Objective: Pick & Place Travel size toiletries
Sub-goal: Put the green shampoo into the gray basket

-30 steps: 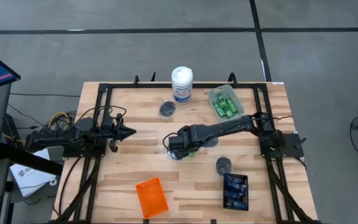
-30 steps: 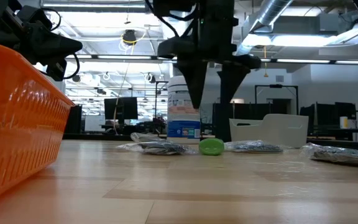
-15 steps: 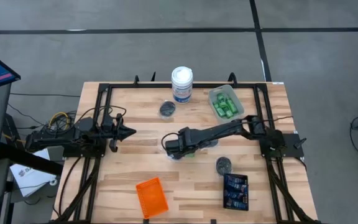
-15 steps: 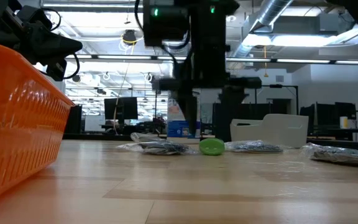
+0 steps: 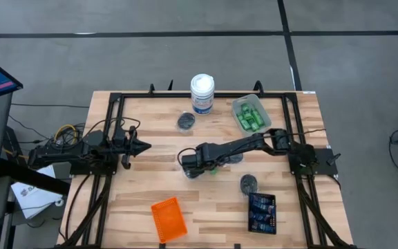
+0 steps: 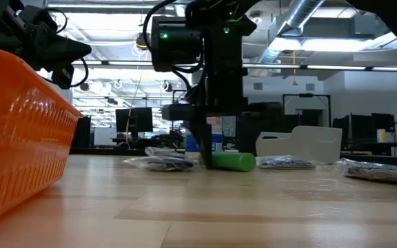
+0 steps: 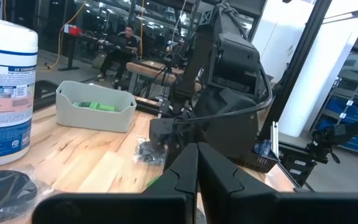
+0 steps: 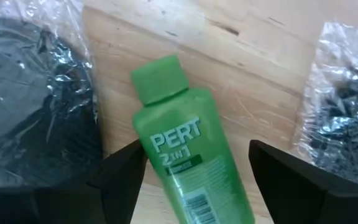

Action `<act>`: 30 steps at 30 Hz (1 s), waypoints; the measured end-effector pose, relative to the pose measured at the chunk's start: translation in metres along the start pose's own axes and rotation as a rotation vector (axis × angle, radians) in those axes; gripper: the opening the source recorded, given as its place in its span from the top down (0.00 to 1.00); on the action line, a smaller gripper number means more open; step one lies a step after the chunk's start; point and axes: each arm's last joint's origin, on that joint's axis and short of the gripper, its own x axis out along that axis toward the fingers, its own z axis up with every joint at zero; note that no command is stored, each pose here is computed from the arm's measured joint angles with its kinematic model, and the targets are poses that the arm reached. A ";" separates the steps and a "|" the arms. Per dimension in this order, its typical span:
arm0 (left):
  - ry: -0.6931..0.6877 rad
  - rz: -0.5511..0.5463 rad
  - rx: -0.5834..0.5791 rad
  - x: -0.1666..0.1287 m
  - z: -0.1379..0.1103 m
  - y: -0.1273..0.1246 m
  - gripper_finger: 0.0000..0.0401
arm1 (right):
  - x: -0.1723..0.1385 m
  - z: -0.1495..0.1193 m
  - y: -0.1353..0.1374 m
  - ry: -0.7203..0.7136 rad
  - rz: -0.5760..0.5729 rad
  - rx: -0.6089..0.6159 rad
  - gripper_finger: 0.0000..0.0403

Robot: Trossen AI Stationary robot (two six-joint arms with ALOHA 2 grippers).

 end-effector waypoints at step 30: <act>0.000 0.000 0.000 0.000 0.000 0.000 1.00 | -0.010 0.006 -0.002 0.010 0.041 -0.252 0.56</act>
